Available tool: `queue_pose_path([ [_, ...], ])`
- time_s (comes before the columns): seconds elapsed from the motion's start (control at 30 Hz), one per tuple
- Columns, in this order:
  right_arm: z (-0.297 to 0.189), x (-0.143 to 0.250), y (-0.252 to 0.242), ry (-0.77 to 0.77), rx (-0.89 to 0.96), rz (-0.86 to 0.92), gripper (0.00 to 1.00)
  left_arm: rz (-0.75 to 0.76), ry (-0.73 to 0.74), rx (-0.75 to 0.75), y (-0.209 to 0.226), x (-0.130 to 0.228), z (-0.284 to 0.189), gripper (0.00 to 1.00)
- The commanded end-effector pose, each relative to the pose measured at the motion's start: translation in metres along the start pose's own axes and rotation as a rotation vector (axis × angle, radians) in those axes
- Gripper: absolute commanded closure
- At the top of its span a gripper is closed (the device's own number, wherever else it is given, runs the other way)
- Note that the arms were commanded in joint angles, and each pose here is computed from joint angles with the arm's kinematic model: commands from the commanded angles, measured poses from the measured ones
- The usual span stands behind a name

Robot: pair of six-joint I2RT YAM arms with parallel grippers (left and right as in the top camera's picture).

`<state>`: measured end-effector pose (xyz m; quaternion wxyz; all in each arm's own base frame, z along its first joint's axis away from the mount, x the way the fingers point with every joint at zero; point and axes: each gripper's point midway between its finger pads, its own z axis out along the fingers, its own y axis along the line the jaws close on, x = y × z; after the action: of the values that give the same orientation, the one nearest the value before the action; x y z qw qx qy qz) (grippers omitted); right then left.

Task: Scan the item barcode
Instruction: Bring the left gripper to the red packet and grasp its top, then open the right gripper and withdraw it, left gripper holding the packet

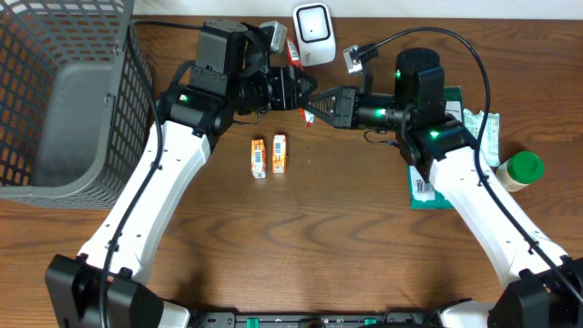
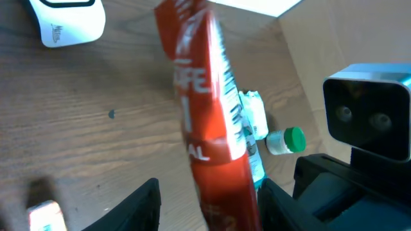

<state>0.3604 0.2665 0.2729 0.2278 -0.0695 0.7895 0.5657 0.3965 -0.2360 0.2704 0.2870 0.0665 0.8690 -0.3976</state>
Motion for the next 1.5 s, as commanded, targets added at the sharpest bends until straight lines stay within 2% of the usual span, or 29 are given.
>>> queue_pose_path([
  [0.0, -0.002, -0.004, 0.008, -0.032, 0.007, 0.004, 0.99, -0.056, -0.015, -0.001, -0.002, -0.003, -0.002, 0.50],
  [0.3, -0.002, -0.012, 0.008, -0.067, 0.014, -0.018, 0.99, -0.055, -0.014, 0.000, -0.002, -0.003, -0.002, 0.50],
  [0.53, -0.002, -0.016, 0.007, -0.088, 0.023, -0.018, 0.99, -0.038, 0.006, 0.086, -0.018, -0.001, -0.003, 0.50],
  [0.73, -0.003, -0.019, 0.005, -0.105, 0.037, -0.013, 0.99, -0.038, 0.006, 0.086, -0.018, -0.001, -0.003, 0.74],
  [0.93, -0.003, -0.024, 0.010, -0.123, 0.023, -0.029, 0.99, -0.036, 0.006, 0.086, -0.018, -0.001, -0.003, 0.75],
  [1.07, -0.003, -0.024, 0.010, -0.125, 0.021, -0.033, 0.93, -0.018, 0.006, 0.085, -0.018, -0.001, -0.003, 0.75],
  [1.13, -0.003, -0.024, 0.010, -0.125, 0.021, -0.034, 0.87, -0.007, 0.005, 0.086, -0.018, -0.001, -0.003, 0.75],
  [1.3, -0.003, -0.021, 0.013, -0.105, 0.002, -0.035, 0.73, 0.018, 0.015, 0.080, -0.016, 0.002, -0.003, 0.88],
  [1.37, -0.003, -0.018, 0.015, -0.090, -0.011, -0.036, 0.71, 0.018, 0.015, 0.080, -0.016, 0.001, -0.003, 0.92],
  [1.47, -0.002, -0.014, 0.018, -0.065, -0.030, -0.044, 0.71, 0.017, 0.014, 0.080, -0.016, 0.001, -0.003, 0.93],
])
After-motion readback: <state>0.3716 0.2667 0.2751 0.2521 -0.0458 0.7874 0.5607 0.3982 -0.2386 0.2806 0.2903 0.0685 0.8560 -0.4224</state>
